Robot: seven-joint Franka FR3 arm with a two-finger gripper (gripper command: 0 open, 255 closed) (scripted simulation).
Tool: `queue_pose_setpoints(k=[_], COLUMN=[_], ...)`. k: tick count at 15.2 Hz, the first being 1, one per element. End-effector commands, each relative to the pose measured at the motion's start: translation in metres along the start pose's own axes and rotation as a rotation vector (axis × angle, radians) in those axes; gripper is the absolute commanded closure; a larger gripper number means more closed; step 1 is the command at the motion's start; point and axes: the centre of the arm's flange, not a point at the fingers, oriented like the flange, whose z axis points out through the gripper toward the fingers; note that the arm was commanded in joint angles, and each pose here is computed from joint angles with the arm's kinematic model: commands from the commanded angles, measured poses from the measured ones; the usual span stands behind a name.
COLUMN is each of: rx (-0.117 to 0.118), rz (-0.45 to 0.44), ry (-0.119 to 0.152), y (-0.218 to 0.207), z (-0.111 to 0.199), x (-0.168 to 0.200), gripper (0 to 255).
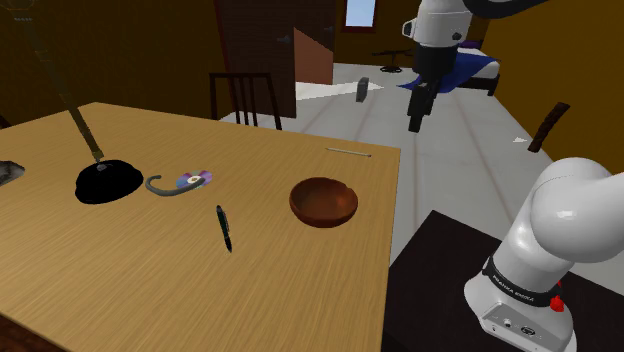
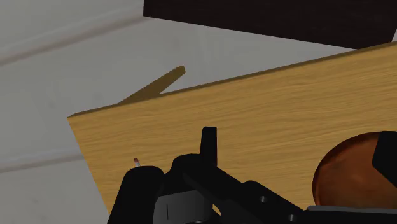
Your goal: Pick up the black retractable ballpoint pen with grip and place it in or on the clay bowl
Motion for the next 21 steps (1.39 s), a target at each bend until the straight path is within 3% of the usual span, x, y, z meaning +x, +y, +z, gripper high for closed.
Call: queue_pose_setpoints(k=[1,21], rx=[0.000,0.095], rz=[0.000,0.410], ry=[0.000,-0.127], y=[0.000,-0.217], z=[0.000,0.036], x=[0.000,0.127], gripper=[0,0])
